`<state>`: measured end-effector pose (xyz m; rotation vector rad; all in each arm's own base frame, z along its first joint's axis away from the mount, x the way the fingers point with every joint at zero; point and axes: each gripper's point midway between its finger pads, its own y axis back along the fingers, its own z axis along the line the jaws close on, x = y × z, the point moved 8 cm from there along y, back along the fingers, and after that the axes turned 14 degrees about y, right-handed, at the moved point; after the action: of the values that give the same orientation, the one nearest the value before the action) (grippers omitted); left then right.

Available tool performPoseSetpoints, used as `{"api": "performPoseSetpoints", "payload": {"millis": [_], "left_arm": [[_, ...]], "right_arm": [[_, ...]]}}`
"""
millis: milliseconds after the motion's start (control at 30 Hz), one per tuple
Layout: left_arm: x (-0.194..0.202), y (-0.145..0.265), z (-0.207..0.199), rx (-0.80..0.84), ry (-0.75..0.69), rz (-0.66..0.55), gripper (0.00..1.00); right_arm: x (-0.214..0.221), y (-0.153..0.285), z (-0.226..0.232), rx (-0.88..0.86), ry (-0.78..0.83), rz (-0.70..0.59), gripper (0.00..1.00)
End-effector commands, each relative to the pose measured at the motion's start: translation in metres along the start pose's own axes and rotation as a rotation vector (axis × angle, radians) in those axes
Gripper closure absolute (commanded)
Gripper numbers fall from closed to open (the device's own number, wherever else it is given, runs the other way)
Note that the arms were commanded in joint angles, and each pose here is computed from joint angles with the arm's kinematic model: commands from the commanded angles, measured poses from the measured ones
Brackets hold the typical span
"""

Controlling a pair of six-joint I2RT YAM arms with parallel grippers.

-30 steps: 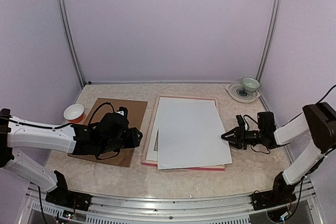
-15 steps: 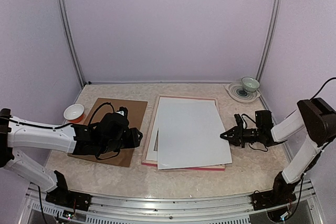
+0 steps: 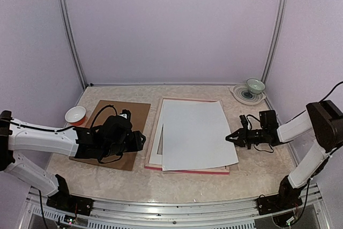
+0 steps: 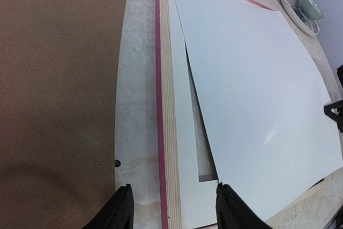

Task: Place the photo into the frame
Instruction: Adjust the photo on the mat board.

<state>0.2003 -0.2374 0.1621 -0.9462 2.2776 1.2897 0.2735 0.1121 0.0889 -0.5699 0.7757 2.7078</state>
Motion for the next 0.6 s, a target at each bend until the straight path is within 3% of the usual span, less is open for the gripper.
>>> {"api": "performPoseSetpoints", "payload": {"millis": [0,567], "left_arm": [[0.003,-0.002,-0.004,0.018,0.004,0.004,0.47],[0.002,0.005,-0.004,0.024,0.006,-0.001,0.47]], "right_arm": [[-0.007,0.003,0.015,0.045,0.044,-0.044,1.00],[0.007,-0.010,0.043,0.098,0.085,-0.117,1.00]]}}
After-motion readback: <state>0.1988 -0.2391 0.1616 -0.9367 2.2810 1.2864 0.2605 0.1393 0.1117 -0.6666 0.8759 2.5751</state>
